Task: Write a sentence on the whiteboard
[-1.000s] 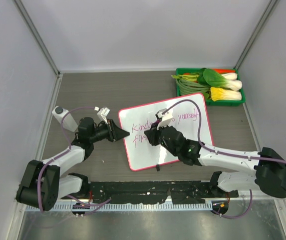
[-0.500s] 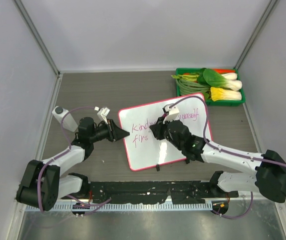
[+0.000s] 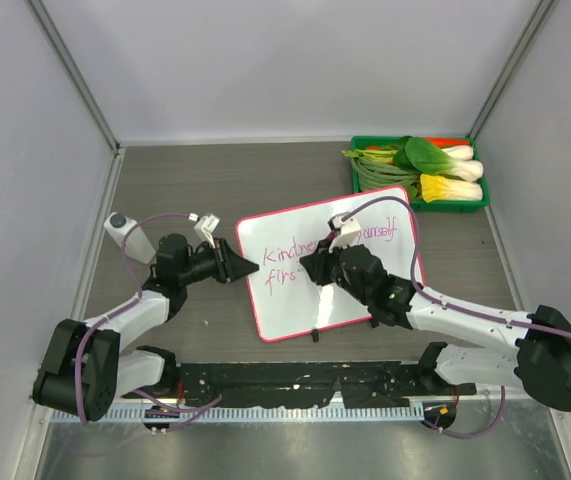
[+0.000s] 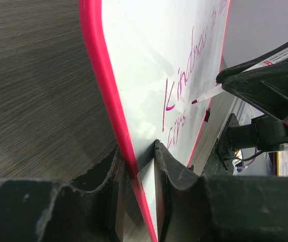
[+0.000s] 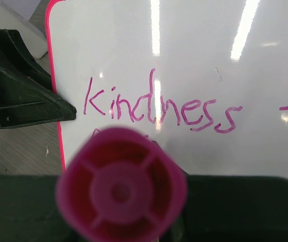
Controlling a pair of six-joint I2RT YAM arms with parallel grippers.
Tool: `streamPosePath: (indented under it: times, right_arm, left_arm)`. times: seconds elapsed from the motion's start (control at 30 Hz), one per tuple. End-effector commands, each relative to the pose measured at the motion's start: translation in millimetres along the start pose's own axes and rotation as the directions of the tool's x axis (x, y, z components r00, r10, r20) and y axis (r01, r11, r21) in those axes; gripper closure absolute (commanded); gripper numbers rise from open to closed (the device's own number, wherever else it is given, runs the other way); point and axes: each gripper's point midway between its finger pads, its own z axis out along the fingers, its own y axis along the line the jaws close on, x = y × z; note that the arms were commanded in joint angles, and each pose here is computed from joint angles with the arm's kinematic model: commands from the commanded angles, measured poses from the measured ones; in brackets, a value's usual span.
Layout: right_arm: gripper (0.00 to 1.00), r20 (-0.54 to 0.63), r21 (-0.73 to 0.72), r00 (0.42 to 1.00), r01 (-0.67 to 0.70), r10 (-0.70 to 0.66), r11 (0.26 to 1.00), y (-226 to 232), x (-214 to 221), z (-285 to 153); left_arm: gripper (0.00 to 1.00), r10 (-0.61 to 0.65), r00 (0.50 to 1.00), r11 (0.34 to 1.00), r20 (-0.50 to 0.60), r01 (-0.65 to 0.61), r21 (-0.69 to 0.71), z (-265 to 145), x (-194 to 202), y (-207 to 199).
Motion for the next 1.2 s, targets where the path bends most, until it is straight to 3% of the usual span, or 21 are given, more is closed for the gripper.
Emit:
streamPosePath:
  times: [0.0, 0.37, 0.9, 1.17]
  right_arm:
    - [0.99, 0.052, -0.031, 0.998, -0.031, 0.033, 0.999, 9.3, -15.4, 3.8]
    - [0.99, 0.014, -0.016, 1.000, -0.012, 0.012, 1.000, 5.2, -3.1, 8.4]
    - [0.99, 0.032, 0.123, 0.999, 0.022, -0.026, 0.992, -24.9, -6.1, -2.5]
    - [0.99, 0.071, 0.071, 0.997, 0.009, -0.014, 0.997, -10.5, -23.0, -4.0]
  left_arm:
    - [1.00, 0.037, 0.998, 0.999, -0.047, -0.038, -0.023, 3.2, 13.0, 7.4]
    - [1.00, 0.039, 0.998, 0.999, -0.045, -0.040, -0.022, 3.1, 11.6, 6.8]
    - [1.00, 0.039, 0.998, 0.999, -0.044, -0.040, -0.025, 2.5, 11.9, 7.1]
    - [1.00, 0.036, 0.998, 0.999, -0.047, -0.037, -0.026, 2.6, 13.1, 7.9]
